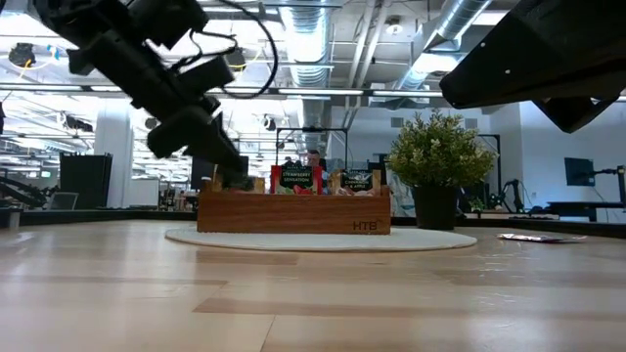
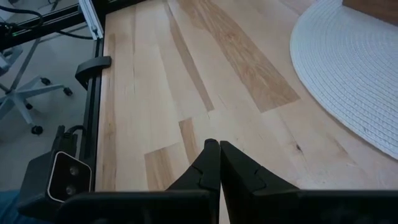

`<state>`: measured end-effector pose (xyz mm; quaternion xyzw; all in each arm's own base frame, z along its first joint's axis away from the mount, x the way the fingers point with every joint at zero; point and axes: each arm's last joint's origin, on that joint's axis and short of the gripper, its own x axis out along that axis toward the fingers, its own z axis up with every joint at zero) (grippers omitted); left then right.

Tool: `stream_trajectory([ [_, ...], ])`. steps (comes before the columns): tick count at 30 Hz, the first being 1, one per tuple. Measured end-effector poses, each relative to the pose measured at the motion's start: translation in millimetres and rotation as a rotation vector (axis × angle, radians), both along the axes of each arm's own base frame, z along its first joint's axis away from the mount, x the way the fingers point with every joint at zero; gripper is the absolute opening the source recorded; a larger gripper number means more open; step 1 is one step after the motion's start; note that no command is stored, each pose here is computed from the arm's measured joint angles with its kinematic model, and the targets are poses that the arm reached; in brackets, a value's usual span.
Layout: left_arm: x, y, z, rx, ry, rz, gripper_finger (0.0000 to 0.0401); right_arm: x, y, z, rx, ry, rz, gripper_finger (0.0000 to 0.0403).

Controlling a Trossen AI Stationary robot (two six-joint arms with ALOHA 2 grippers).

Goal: Pick & Place Tea
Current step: Put the orange tea bag into the left section of the wooden organizer, then put the red tea bag into the middle section of the wooden organizer

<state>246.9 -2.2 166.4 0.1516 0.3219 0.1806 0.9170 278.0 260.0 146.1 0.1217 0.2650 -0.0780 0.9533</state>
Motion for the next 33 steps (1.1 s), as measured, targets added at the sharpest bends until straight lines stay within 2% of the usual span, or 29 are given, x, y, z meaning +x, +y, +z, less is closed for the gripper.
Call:
stream_trajectory([
  [6,10,-14,23,0.183,-0.037,0.053,0.0135,0,0,0,-0.001,0.001,0.001,0.0000],
  [9,14,-32,38,0.206,-0.115,0.098,0.0136,-1,-1,-2,-0.027,0.024,0.004,0.0000],
  [12,13,-58,45,0.116,-0.197,0.052,0.0128,-8,-8,-4,-0.125,0.101,0.016,0.0000],
  [14,8,-78,45,0.038,-0.231,-0.001,0.0119,-13,-14,3,-0.139,0.140,-0.007,0.0000],
  [18,-3,-116,36,-0.118,-0.251,-0.098,0.0099,-36,-38,21,-0.108,0.283,-0.161,0.0000],
  [21,-11,-142,26,-0.199,-0.256,-0.146,0.0084,-57,-64,32,-0.157,0.420,-0.333,0.0000],
  [24,-14,-162,12,-0.255,-0.261,-0.171,0.0069,-71,-97,34,-0.168,0.551,-0.585,0.0000],
  [26,-15,-172,1,-0.265,-0.254,-0.185,0.0059,-74,-117,27,-0.165,0.620,-0.694,0.0000],
  [30,-13,-186,-18,-0.275,-0.257,-0.212,0.0039,-72,-157,5,-0.122,0.737,-0.769,0.0000],
  [33,-11,-192,-28,-0.287,-0.269,-0.215,0.0028,-68,-186,-9,-0.101,0.765,-0.816,0.0000],
])
